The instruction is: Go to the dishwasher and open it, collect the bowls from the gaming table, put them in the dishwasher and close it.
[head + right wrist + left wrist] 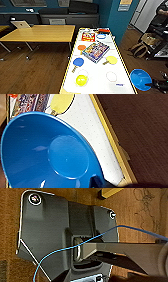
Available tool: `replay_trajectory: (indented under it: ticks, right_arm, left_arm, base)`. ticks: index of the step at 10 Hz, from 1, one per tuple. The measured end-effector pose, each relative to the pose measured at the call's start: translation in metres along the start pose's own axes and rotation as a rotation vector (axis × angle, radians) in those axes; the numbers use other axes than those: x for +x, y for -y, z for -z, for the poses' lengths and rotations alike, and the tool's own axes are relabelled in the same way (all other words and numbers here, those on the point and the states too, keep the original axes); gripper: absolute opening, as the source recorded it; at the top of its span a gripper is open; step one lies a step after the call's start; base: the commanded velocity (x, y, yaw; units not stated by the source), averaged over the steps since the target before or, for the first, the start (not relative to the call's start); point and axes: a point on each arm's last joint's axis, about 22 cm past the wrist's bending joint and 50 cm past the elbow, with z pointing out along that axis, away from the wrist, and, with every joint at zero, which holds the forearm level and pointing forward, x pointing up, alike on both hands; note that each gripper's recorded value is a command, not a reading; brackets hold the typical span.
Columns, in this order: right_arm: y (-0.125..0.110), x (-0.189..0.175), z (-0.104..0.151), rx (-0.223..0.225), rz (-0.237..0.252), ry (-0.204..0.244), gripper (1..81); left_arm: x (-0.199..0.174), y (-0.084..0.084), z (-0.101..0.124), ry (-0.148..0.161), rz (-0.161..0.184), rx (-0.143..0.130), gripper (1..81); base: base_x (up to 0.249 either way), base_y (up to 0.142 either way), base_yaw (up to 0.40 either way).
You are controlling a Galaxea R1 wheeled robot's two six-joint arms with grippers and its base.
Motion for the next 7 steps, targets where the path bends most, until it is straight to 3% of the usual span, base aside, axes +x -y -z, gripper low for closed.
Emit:
replay_trajectory:
  ticks: [1,3,5,7]
  right_arm:
    - [-0.008,-0.009,0.016,-0.019,-0.006,0.006,1.0]
    - [-0.053,-0.039,0.044,-0.109,-0.036,0.038,1.0]
    - [-0.078,-0.085,0.039,-0.133,-0.041,0.097,1.0]
    - [-0.108,-0.155,0.031,-0.148,-0.077,0.181,1.0]
  left_arm:
    - [0.006,0.0,0.008,-0.006,-0.003,-0.011,81.1]
    - [0.025,0.016,0.039,-0.02,-0.015,-0.011,81.1]
    - [0.041,0.022,0.069,-0.04,-0.018,-0.019,81.1]
    - [0.056,0.008,0.088,-0.054,-0.014,-0.06,81.1]
  base:
    - [0.0,0.0,0.0]
    - [0.0,0.0,0.0]
    - [0.0,0.0,0.0]
    - [0.0,0.0,0.0]
